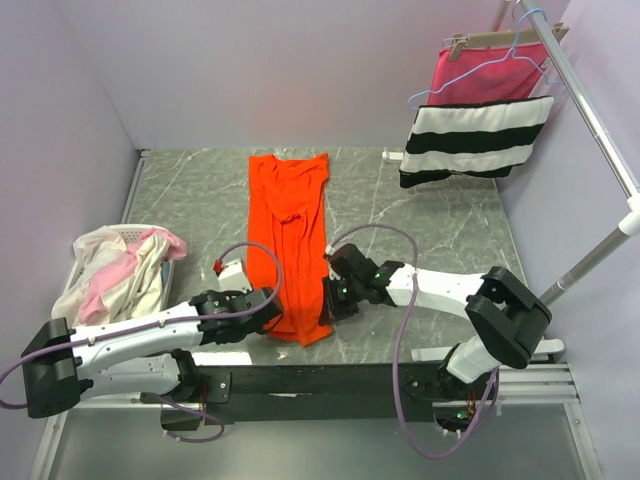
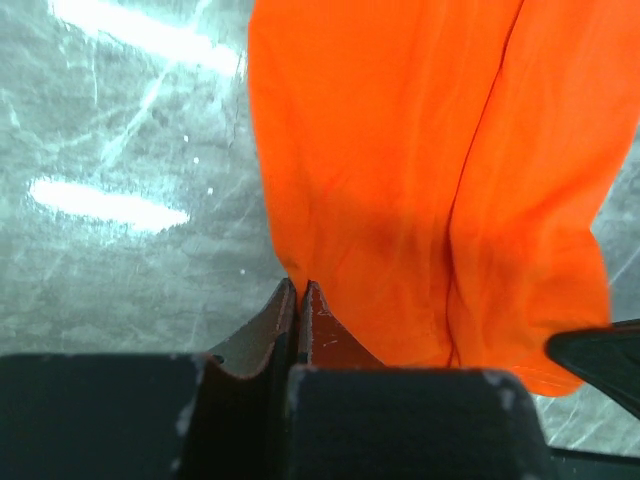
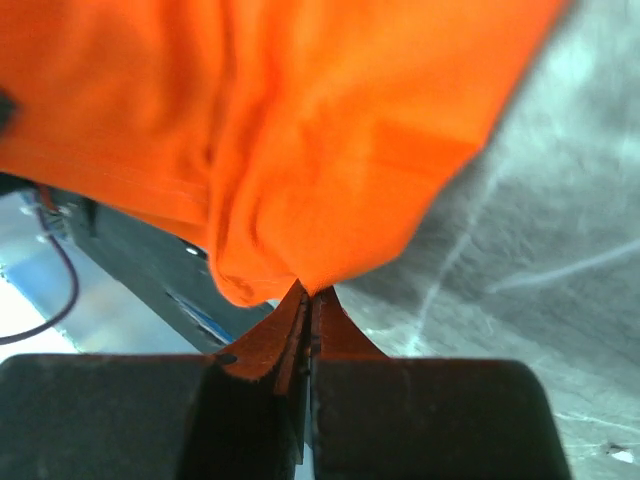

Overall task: Fold and stack the t-shirts
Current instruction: Grab the bottom of the folded rectangular tshirt with both arms, then fold the folded rectangular tshirt in 1/3 of the way

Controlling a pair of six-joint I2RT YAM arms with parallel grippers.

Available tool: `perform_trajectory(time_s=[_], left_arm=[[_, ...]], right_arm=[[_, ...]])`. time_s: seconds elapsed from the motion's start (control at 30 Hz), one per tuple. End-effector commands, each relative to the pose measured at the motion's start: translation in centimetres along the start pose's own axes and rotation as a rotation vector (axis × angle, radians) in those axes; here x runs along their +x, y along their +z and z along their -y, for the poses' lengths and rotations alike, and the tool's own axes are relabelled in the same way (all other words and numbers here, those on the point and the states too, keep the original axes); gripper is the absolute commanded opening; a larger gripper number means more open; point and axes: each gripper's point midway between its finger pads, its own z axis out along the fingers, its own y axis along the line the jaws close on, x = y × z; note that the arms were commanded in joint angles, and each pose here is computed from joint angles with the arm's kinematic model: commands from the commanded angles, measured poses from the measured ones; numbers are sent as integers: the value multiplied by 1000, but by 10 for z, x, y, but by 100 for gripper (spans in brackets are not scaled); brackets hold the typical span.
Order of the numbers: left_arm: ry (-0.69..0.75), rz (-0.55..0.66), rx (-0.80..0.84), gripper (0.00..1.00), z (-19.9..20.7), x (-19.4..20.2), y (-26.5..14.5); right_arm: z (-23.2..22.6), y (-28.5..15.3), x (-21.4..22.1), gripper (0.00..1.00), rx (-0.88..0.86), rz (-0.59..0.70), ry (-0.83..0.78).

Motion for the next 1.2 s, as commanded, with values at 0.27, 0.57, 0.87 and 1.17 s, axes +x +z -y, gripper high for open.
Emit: perform_trajectory(time_s=[0.27, 0.57, 0.87, 1.17], left_arm=[[8, 193, -42, 1, 31, -69, 13], [-15, 280, -21, 1, 48, -134, 48], [14, 284, -43, 1, 64, -181, 105], [32, 272, -77, 1, 62, -203, 145]], right_arm=[[-18, -47, -102, 0, -68, 190, -72], [-10, -36, -160, 0, -70, 170, -81], [9, -19, -204, 0, -42, 162, -47], [34, -3, -244, 5, -8, 168, -22]])
